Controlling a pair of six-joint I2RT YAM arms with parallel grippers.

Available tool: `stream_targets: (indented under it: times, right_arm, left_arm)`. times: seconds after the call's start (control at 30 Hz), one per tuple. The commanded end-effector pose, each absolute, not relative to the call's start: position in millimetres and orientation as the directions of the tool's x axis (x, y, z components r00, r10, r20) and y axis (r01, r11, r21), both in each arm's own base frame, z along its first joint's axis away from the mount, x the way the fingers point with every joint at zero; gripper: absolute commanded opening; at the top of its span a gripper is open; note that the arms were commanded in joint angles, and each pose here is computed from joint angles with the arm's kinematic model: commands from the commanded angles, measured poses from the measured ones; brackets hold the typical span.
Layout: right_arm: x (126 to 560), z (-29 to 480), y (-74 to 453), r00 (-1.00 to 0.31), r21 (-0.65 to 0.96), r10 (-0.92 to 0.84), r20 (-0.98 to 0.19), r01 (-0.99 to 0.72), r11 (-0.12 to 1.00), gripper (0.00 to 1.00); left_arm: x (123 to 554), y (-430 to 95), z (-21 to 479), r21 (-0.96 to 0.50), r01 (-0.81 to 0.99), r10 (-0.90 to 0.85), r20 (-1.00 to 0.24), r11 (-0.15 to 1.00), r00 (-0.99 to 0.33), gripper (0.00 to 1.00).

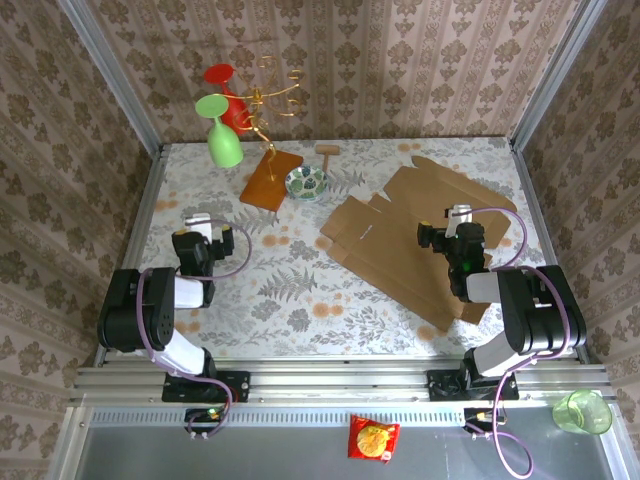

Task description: Fold the paper box

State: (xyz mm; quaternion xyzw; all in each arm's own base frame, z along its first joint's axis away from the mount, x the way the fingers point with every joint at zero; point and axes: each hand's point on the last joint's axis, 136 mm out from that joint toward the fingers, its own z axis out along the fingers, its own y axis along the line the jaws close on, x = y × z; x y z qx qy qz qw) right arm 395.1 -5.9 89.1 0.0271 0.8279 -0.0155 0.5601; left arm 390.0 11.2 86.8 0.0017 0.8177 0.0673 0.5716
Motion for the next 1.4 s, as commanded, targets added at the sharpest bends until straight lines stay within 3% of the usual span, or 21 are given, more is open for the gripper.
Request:
stream_targets:
  times: [0.0, 0.77, 0.87, 0.97, 1.03, 1.07, 1.13, 1.2, 1.27, 1.33, 1.37]
  right_arm:
    - [400.1, 97.2, -5.6, -0.347, 0.015, 0.035, -0.937, 0.059, 0.998, 1.00]
    - [397.7, 97.7, -6.4, -0.335, 0.016, 0.036, -0.942, 0.063, 0.998, 1.00]
    - [390.3, 125.0, -8.3, -0.288, -0.030, 0.006, -0.958, 0.119, 0.992, 1.00]
    - [379.9, 185.3, -7.2, -0.242, -0.067, -0.017, -0.970, 0.200, 0.977, 1.00]
    - [368.4, 248.4, -13.9, -0.180, 0.012, 0.065, -0.981, 0.284, 0.959, 1.00]
    - [362.0, 276.8, -21.6, -0.143, 0.091, 0.149, -0.978, 0.349, 0.933, 1.00]
    - [347.2, 303.9, -25.9, -0.201, 0.273, 0.374, -0.905, 0.400, 0.875, 1.00]
    - [332.2, 296.6, -23.7, -0.282, 0.367, 0.519, -0.807, 0.450, 0.814, 1.00]
    - [328.4, 290.5, -11.3, -0.342, 0.475, 0.615, -0.711, 0.411, 0.778, 1.00]
    - [324.1, 291.8, 1.1, -0.408, 0.496, 0.629, -0.661, 0.391, 0.775, 0.99]
    - [316.3, 286.0, 2.4, -0.445, 0.476, 0.640, -0.627, 0.432, 0.766, 0.91]
  left_arm:
    - [398.9, 6.3, 97.2, 0.127, -0.046, 0.106, -0.941, 0.991, -0.322, 1.00]
    - [391.5, 17.9, 100.4, 0.107, -0.111, 0.071, -0.955, 0.988, -0.288, 1.00]
    - [372.3, 15.3, 115.7, 0.131, -0.142, 0.104, -0.978, 0.981, -0.182, 1.00]
    - [356.6, -19.2, 155.9, 0.317, -0.168, 0.302, -0.947, 0.933, -0.109, 1.00]
    - [353.0, -30.2, 189.2, 0.319, -0.180, 0.308, -0.947, 0.930, -0.088, 1.00]
    - [355.0, -31.9, 209.3, 0.287, -0.197, 0.276, -0.957, 0.937, -0.084, 1.00]
    - [357.7, -16.0, 236.1, 0.151, -0.306, 0.095, -0.977, 0.940, -0.190, 1.00]
    - [355.7, -12.7, 248.3, -0.079, -0.310, -0.188, -0.922, 0.948, -0.339, 1.00]
    - [372.8, -23.3, 252.7, -0.373, -0.207, -0.426, -0.818, 0.905, -0.387, 1.00]
    - [384.4, -41.5, 250.0, -0.593, -0.142, -0.584, -0.671, 0.793, -0.457, 0.79]
    - [384.3, -50.0, 248.1, -0.616, -0.150, -0.602, -0.637, 0.773, -0.482, 0.74]
